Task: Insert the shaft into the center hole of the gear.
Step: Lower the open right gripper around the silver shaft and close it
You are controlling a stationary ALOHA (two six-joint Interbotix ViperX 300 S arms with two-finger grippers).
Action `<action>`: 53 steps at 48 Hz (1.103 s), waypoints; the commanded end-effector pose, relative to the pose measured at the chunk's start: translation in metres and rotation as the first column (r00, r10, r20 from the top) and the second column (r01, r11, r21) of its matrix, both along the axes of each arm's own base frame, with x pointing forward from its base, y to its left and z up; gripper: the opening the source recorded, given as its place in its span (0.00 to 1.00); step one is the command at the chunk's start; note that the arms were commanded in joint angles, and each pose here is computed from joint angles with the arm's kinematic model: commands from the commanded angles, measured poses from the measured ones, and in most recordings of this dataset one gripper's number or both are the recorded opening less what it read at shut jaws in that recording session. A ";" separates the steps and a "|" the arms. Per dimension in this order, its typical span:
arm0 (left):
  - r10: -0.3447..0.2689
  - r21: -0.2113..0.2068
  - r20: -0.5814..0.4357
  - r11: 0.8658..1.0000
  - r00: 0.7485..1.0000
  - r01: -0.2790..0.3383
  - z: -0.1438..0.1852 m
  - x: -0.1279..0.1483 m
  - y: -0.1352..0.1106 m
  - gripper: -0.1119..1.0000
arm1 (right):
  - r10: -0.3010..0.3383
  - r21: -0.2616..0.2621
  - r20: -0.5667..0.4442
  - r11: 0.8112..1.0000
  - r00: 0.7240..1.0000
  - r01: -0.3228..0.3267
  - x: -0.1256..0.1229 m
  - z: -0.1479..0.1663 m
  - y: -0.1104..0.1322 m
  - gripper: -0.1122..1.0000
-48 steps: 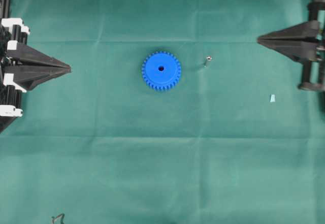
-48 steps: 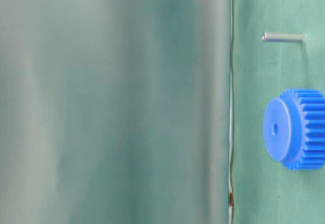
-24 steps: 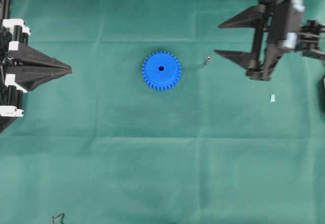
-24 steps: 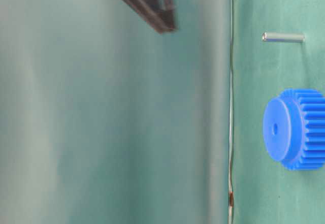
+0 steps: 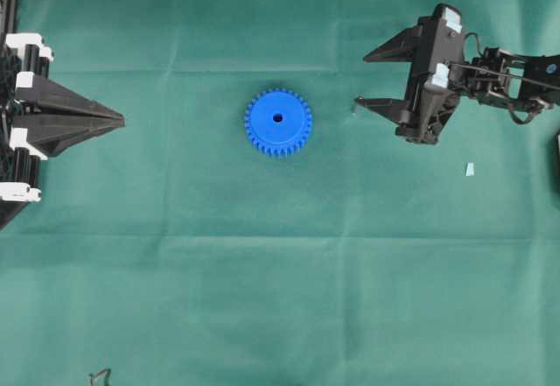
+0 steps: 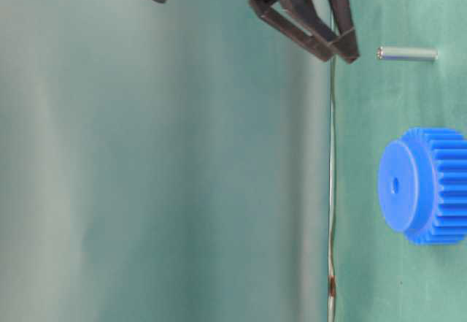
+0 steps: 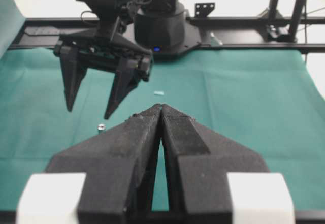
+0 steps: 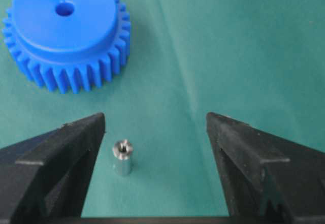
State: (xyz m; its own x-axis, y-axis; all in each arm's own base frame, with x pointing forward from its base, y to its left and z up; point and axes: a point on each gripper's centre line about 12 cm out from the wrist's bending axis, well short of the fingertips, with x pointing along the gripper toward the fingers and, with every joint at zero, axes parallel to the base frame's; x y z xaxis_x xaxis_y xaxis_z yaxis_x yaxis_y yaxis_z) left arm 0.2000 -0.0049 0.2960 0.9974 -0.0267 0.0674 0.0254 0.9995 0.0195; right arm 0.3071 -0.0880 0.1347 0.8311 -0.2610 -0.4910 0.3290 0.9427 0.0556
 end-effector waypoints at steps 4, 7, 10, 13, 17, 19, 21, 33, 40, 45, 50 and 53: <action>-0.005 0.003 0.017 1.000 1.000 0.005 0.008 0.003 -0.001 0.10 | -0.014 0.003 0.010 1.000 1.000 0.014 0.008 -0.003 -0.004 0.85; -0.004 0.004 0.017 1.000 1.000 0.004 0.008 0.003 -0.001 0.10 | -0.017 0.008 0.004 1.000 1.000 0.017 0.009 -0.007 -0.004 0.85; -0.004 0.003 0.017 1.000 1.000 0.004 0.008 0.003 -0.001 0.10 | -0.021 0.014 -0.007 1.000 1.000 0.021 0.009 -0.013 -0.005 0.85; -0.004 0.001 0.017 1.000 1.000 0.004 0.008 0.003 -0.001 0.10 | -0.023 0.017 -0.015 1.000 1.000 0.024 0.009 -0.016 -0.005 0.85; -0.004 0.003 0.018 1.000 1.000 0.004 0.008 0.002 -0.001 0.10 | -0.029 0.020 -0.015 0.999 0.999 0.029 0.009 -0.017 -0.005 0.85; -0.004 0.003 0.018 1.000 1.000 0.004 0.008 0.002 -0.001 0.10 | -0.029 0.021 -0.017 0.999 0.999 0.029 0.009 -0.017 -0.005 0.84; -0.005 0.003 0.017 1.000 1.000 0.005 0.008 0.003 -0.001 0.10 | -0.029 0.021 -0.017 0.999 0.999 0.029 0.009 -0.017 -0.005 0.84; -0.004 0.004 0.017 1.000 1.000 0.004 0.008 0.003 -0.001 0.10 | -0.018 0.018 -0.010 1.000 1.000 0.019 0.010 -0.017 -0.002 0.77; -0.005 0.003 0.017 1.000 1.000 0.005 0.008 0.003 -0.001 0.10 | 0.003 0.020 -0.017 1.000 1.000 -0.003 0.013 -0.019 0.005 0.72; -0.005 0.003 0.018 1.000 1.000 0.005 0.008 0.002 -0.001 0.10 | 0.014 0.024 -0.022 1.000 1.000 -0.013 0.014 -0.019 0.008 0.61; -0.004 0.004 0.018 1.000 1.000 0.004 0.008 0.002 -0.001 0.10 | 0.024 0.024 -0.025 0.999 0.999 -0.024 0.014 -0.020 0.012 0.41; -0.005 0.003 0.017 1.000 1.000 0.005 0.008 0.002 -0.001 0.10 | 0.024 0.025 -0.027 0.999 0.999 -0.024 0.013 -0.021 0.012 0.30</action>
State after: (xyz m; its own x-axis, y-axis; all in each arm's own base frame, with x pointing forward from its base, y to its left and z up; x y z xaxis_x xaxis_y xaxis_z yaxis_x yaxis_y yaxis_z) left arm 0.2000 -0.0052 0.2959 0.9974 -0.0282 0.0659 0.0271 0.9995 0.0180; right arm 0.3156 -0.0758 0.1070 0.8088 -0.2264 -0.5427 0.3108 0.9481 0.0675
